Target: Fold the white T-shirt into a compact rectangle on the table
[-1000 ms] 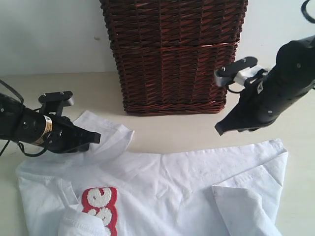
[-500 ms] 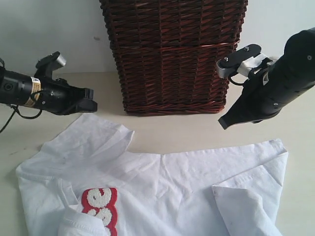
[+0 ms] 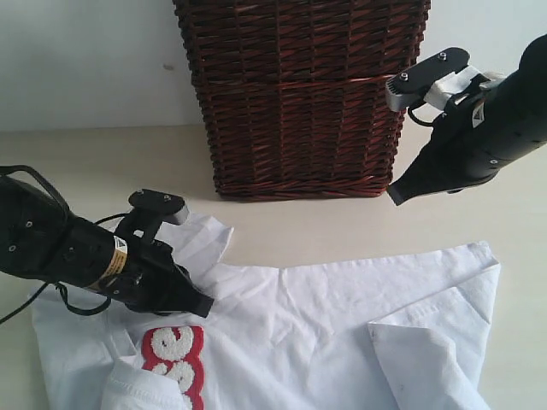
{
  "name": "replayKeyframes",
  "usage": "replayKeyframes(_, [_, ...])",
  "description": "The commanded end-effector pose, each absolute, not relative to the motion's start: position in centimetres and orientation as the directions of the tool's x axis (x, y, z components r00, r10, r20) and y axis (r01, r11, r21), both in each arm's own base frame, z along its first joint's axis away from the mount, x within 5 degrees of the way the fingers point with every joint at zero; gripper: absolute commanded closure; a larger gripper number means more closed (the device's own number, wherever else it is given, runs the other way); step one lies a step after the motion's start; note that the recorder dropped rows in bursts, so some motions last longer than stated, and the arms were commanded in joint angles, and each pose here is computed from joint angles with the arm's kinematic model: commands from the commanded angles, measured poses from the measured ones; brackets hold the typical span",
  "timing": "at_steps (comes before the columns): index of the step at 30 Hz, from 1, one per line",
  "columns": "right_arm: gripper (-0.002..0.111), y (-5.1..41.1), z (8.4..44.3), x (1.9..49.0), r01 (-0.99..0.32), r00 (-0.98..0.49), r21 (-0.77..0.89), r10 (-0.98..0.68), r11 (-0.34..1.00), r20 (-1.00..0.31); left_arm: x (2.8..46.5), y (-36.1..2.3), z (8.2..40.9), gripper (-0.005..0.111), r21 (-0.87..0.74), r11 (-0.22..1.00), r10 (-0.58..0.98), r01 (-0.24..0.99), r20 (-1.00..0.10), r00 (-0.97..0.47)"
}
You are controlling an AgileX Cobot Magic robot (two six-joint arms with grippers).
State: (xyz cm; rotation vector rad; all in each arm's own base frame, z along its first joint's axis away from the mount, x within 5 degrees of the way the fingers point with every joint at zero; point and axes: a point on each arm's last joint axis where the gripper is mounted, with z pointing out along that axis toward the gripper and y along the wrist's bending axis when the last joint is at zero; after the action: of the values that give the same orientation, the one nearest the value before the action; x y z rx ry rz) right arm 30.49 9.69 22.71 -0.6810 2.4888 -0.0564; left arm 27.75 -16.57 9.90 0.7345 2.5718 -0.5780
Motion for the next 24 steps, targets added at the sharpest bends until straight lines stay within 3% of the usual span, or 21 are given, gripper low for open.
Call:
replayKeyframes(1, [0.108, 9.6, 23.1, 30.5, -0.461, -0.707, -0.191, -0.488, 0.867, -0.511, 29.0, -15.7, 9.7, 0.107, -0.14, 0.858, 0.368, 0.495, -0.504, -0.781])
replayKeyframes(10, [0.108, 9.5, 23.1, 30.4, -0.46, -0.712, -0.189, -0.488, 0.867, -0.504, 32.2, -14.0, 6.6, 0.107, -0.126, 0.907, 0.303, 0.401, -0.466, -0.832])
replayKeyframes(19, [0.108, 9.5, 23.1, 30.4, -0.46, -0.713, -0.189, -0.488, 0.867, -0.503, 36.6, -9.7, 9.0, 0.107, -0.114, 0.947, 0.188, 0.3, -0.562, -0.806])
replayKeyframes(24, [0.108, 9.6, 23.1, 30.4, -0.46, -0.712, -0.189, -0.488, 0.867, -0.505, 38.9, -7.4, 10.6, 0.107, -0.128, 0.942, 0.17, 0.31, -0.616, -0.769])
